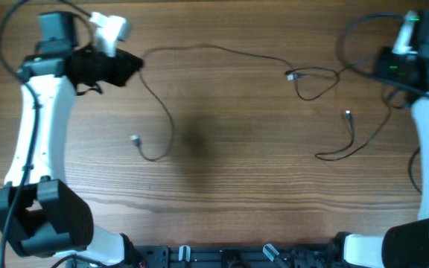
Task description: Untangle cables
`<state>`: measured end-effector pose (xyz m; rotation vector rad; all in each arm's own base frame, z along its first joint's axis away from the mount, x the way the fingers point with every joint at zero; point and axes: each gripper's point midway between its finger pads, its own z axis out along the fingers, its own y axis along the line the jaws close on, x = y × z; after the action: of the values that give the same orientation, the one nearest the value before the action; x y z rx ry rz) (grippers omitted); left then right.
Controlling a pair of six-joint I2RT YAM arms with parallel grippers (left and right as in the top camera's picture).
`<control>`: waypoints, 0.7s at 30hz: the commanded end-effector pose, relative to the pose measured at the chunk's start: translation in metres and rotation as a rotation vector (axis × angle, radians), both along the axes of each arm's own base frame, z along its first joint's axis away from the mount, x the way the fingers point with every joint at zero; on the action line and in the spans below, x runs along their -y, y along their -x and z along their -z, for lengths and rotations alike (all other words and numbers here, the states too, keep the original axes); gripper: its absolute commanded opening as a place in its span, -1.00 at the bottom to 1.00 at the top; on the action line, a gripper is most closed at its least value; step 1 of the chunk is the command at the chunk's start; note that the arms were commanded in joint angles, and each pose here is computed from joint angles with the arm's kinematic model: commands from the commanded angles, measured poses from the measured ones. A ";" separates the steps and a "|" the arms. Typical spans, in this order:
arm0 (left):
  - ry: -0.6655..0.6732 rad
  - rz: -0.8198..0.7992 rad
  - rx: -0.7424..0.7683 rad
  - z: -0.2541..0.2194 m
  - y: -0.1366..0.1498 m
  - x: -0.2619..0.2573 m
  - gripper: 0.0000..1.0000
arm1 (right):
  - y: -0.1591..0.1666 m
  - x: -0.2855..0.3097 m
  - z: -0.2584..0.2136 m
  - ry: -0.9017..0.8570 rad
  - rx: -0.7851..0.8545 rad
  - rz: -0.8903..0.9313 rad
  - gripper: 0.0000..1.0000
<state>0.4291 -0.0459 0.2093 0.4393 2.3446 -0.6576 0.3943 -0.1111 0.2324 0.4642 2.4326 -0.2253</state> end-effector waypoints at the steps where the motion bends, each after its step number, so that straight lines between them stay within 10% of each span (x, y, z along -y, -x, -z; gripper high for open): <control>1: 0.057 -0.276 -0.007 -0.009 -0.011 -0.083 -0.90 | 0.031 0.070 -0.008 -0.070 0.060 0.303 -0.91; 12: 0.174 -0.423 -0.036 -0.014 0.007 -0.143 -0.91 | 0.052 0.103 -0.004 -0.220 0.102 0.391 -0.91; 21: 0.275 -0.025 -0.110 -0.021 0.016 0.008 -0.91 | 0.006 -0.021 0.000 -0.277 0.043 0.003 -0.92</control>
<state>0.4181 -0.0049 0.2201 0.0983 2.3478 -0.8813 0.3811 -0.1209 0.2240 0.7145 2.4209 0.0785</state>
